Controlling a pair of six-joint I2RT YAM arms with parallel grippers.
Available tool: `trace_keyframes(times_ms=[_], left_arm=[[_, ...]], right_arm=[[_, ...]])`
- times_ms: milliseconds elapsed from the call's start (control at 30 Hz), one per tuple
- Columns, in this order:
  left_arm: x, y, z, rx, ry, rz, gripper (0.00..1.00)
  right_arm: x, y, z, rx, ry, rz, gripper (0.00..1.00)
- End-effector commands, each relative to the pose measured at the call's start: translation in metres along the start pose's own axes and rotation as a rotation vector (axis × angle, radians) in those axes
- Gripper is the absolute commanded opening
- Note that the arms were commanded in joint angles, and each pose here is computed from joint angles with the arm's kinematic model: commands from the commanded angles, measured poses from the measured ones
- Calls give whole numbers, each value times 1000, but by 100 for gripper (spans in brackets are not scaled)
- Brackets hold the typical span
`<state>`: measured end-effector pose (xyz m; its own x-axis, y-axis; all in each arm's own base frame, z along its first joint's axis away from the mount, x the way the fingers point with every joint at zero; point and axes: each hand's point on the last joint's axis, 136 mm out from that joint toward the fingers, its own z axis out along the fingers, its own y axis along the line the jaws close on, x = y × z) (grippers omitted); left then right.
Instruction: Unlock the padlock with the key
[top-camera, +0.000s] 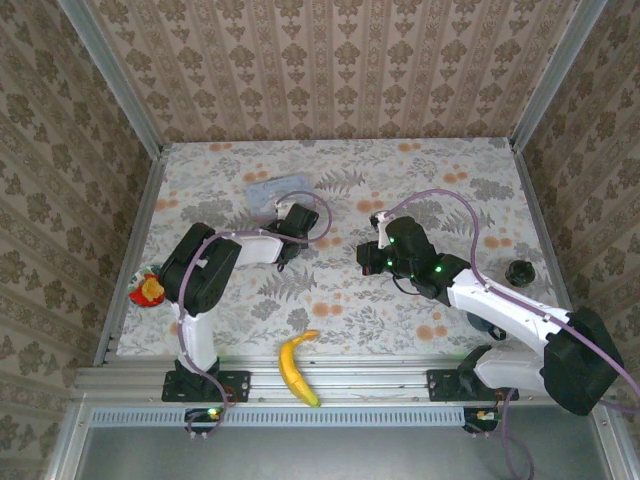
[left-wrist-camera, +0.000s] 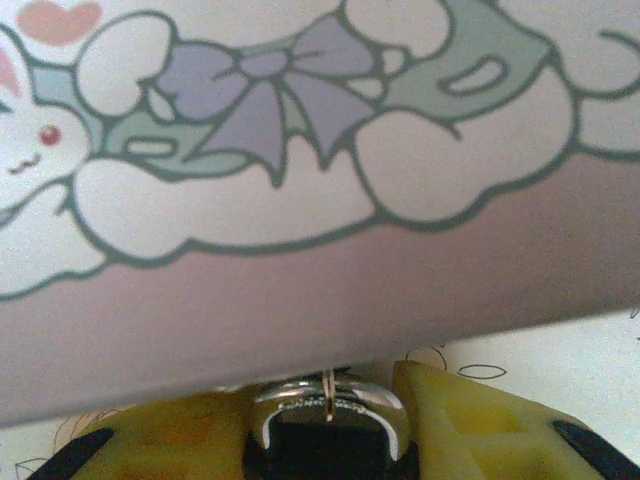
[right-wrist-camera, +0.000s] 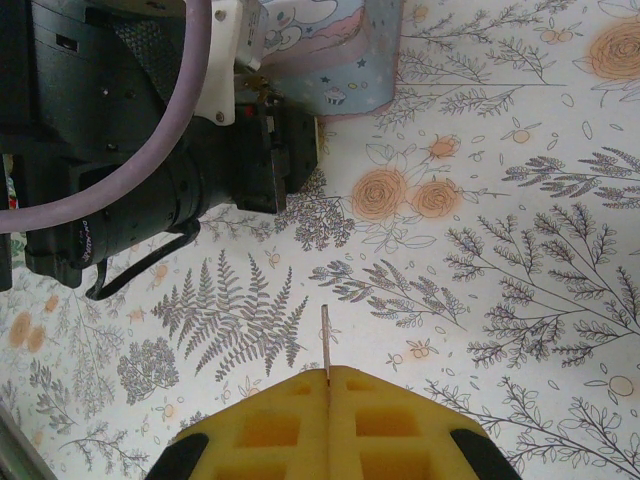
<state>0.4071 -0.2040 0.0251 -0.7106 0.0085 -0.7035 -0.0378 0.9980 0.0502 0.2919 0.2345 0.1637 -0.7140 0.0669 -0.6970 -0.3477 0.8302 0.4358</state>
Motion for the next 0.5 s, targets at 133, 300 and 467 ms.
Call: trace_keyframes(times_ms=[133,300,467], left_arm=[[-5,-4,6,1,-7,14,25],[-5,-11,-3,60,20,-14,14],[4,-23,-20,160,82,-105,13]], right_arm=[[1,-3,1,14,-14,9,0],[5,-6,4,18,-8,15,0],[16,-13,9,25,-5,34,0]])
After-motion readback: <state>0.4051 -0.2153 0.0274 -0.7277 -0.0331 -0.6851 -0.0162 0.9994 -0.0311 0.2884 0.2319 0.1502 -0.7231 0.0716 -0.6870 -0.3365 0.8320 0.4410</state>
